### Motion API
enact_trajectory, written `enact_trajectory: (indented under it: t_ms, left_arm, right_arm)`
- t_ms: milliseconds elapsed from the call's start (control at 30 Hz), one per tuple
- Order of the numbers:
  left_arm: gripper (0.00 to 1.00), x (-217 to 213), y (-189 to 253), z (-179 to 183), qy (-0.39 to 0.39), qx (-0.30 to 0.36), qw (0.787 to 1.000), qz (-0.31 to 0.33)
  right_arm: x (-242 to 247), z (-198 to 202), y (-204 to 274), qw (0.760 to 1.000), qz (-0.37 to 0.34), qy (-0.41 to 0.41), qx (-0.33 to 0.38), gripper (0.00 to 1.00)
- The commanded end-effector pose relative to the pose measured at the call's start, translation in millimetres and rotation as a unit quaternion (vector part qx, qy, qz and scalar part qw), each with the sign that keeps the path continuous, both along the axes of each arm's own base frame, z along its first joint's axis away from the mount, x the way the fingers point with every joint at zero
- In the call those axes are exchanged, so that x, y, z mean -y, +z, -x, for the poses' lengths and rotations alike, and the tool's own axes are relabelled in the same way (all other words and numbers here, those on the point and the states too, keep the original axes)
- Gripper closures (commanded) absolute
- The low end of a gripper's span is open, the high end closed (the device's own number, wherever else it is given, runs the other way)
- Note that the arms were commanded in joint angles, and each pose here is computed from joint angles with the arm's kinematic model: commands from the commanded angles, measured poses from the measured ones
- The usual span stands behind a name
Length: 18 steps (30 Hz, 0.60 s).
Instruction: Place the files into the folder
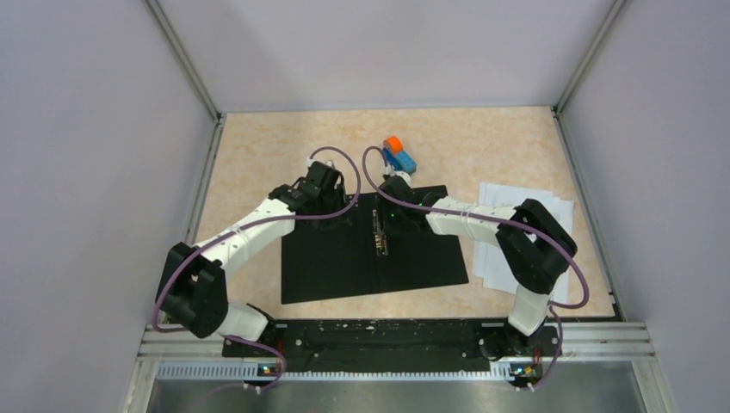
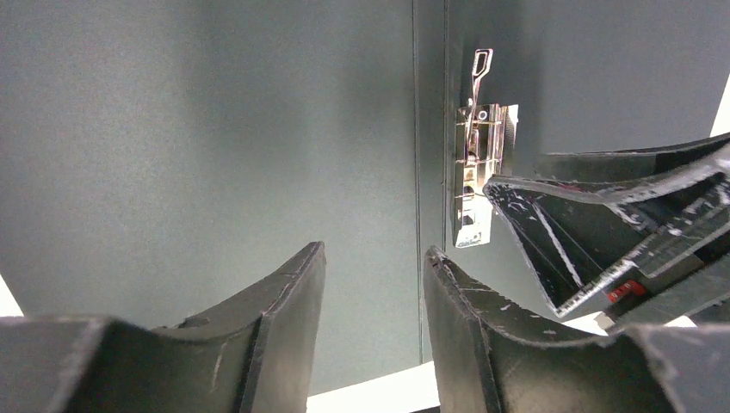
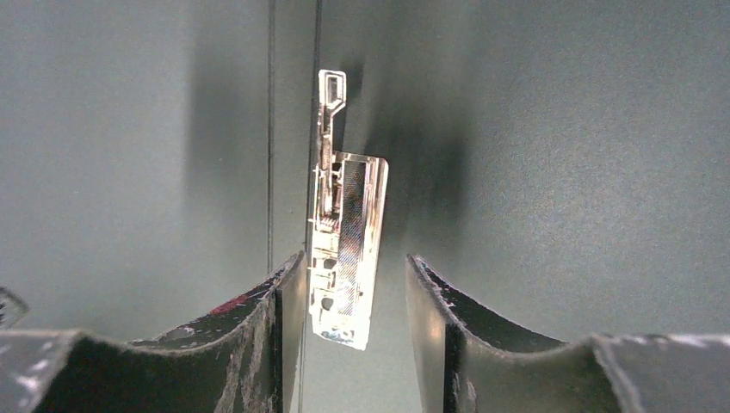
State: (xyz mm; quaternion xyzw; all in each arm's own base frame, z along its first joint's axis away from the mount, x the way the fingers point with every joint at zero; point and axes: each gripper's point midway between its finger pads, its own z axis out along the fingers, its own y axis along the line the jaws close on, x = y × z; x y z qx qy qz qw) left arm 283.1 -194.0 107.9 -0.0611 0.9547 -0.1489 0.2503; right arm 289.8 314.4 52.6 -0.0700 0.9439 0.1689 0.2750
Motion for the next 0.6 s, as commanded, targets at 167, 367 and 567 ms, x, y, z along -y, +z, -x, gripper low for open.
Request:
enact_trajectory:
  t_ms: [167,367,567]
  left_arm:
    - [0.49,-6.6,15.2,-8.8,0.01,0.027,1.0,0.005]
    - [0.49,-11.7,18.2,-9.8,0.015,0.03,0.999,0.007]
    - [0.49,-14.2,19.0,-10.9,0.017,0.03,0.999,0.009]
  right_arm:
    - [-23.2,-6.5,-4.6,1.0,0.003,-0.006,0.01,0.64]
    - [-36.2,-6.5,-5.2,1.0,-0.008,-0.02,0.007,0.8]
    - [-63.2,-9.5,-2.9,0.999,-0.032,-0.034,0.006,0.88]
